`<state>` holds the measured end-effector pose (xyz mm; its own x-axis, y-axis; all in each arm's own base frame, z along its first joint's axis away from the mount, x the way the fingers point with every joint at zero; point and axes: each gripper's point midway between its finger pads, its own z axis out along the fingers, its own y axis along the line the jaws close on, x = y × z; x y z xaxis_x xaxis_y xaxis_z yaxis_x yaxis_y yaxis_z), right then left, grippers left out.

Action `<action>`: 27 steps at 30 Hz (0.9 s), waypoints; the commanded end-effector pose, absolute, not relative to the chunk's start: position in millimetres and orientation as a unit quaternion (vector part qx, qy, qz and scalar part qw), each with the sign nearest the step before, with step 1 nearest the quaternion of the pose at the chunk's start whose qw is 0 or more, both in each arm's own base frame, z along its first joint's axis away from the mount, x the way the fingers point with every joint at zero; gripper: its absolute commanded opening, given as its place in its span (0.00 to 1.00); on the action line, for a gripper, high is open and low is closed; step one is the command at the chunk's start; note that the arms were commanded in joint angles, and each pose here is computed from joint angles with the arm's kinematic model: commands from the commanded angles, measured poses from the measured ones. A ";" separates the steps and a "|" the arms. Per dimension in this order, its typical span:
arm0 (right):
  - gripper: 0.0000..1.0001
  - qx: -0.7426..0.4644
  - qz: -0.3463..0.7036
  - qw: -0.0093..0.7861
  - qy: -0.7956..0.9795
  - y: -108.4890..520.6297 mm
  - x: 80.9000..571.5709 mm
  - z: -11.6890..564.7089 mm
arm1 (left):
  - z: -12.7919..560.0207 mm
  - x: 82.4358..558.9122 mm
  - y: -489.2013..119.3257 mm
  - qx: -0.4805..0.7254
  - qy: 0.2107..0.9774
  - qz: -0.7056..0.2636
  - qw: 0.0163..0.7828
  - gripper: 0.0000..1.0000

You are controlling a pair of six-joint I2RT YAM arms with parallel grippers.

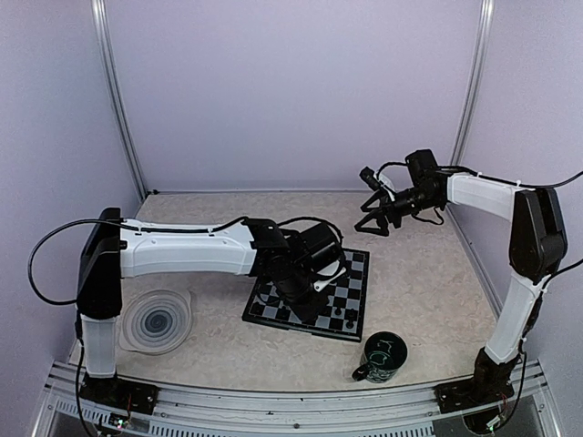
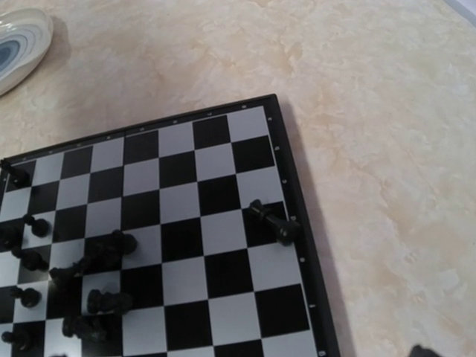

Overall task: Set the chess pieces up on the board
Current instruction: Place the king at d8.

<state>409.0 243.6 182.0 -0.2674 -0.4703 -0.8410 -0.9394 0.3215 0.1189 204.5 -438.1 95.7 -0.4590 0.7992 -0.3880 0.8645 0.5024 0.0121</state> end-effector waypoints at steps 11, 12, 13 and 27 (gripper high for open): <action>0.99 -0.488 0.335 0.345 0.729 247.4 403.0 171.1 | 77.0 216.1 -437.4 0.489 0.854 -0.075 0.162 0.12; 0.99 -0.488 0.336 0.344 0.729 247.5 402.9 171.3 | 76.1 216.7 -437.0 0.488 0.855 -0.074 0.161 0.12; 0.99 -0.487 0.337 0.343 0.729 247.8 402.8 170.0 | 75.1 217.6 -436.5 0.487 0.855 -0.072 0.161 0.12; 0.99 -0.485 0.345 0.333 0.731 248.9 402.3 165.1 | 70.3 225.0 -432.3 0.478 0.861 -0.061 0.161 0.25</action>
